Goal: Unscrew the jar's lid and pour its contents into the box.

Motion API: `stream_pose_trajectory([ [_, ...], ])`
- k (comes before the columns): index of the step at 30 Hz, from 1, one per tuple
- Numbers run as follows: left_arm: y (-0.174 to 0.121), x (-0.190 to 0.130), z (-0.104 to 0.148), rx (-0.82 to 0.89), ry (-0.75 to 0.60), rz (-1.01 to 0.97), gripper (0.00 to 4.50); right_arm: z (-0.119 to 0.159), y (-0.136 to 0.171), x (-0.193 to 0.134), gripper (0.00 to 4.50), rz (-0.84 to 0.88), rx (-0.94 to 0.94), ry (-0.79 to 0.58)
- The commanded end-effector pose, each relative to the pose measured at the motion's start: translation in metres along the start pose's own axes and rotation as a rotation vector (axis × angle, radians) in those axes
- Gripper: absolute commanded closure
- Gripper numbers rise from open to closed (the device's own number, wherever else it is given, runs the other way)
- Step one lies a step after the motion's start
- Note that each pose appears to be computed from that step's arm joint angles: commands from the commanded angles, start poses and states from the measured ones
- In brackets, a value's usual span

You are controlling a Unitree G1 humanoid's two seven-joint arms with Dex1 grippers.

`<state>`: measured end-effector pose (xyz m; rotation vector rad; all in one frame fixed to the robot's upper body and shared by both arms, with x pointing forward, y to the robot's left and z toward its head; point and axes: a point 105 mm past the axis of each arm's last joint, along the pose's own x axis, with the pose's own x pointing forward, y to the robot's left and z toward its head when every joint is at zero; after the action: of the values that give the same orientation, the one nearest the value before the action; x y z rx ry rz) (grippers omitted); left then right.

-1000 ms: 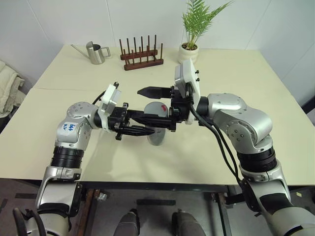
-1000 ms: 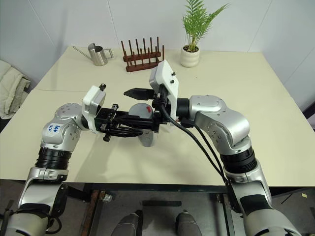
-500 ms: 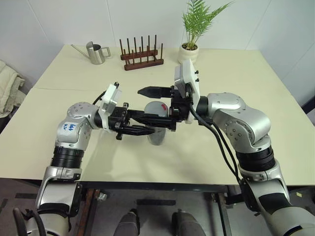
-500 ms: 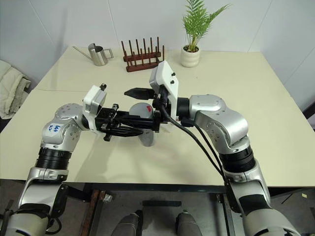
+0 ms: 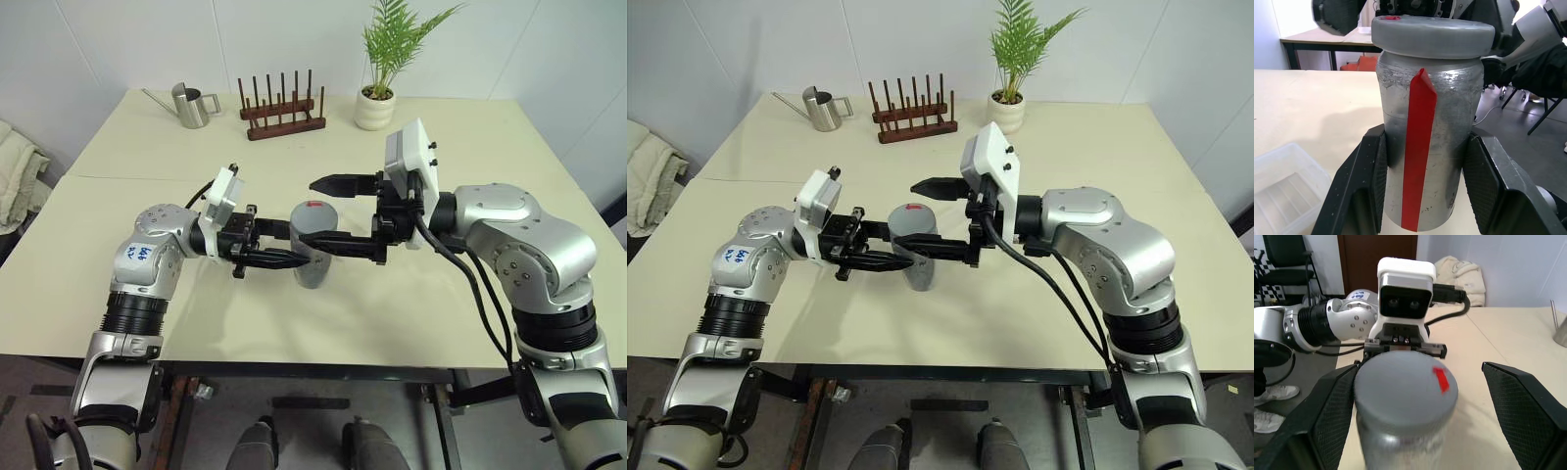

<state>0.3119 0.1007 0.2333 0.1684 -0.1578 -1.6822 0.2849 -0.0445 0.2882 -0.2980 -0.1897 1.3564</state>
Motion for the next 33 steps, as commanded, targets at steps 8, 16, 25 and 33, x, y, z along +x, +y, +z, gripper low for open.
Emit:
stream_pose_trajectory([
  [8,-0.004,-0.005,0.01,0.053,-0.013,-0.016,2.66,0.01,0.0,-0.025,0.31,-0.1,-0.028,0.026],
  [16,0.0,-0.008,0.011,0.056,-0.006,-0.003,2.66,0.008,0.002,-0.033,0.31,-0.128,-0.024,0.054],
  [25,0.002,-0.01,0.01,0.061,-0.001,0.001,2.66,0.027,0.004,-0.039,0.31,-0.159,-0.017,-0.012],
  [33,0.002,-0.002,0.012,0.068,-0.012,-0.032,2.66,0.045,0.007,-0.011,0.31,-0.106,0.052,-0.176],
])
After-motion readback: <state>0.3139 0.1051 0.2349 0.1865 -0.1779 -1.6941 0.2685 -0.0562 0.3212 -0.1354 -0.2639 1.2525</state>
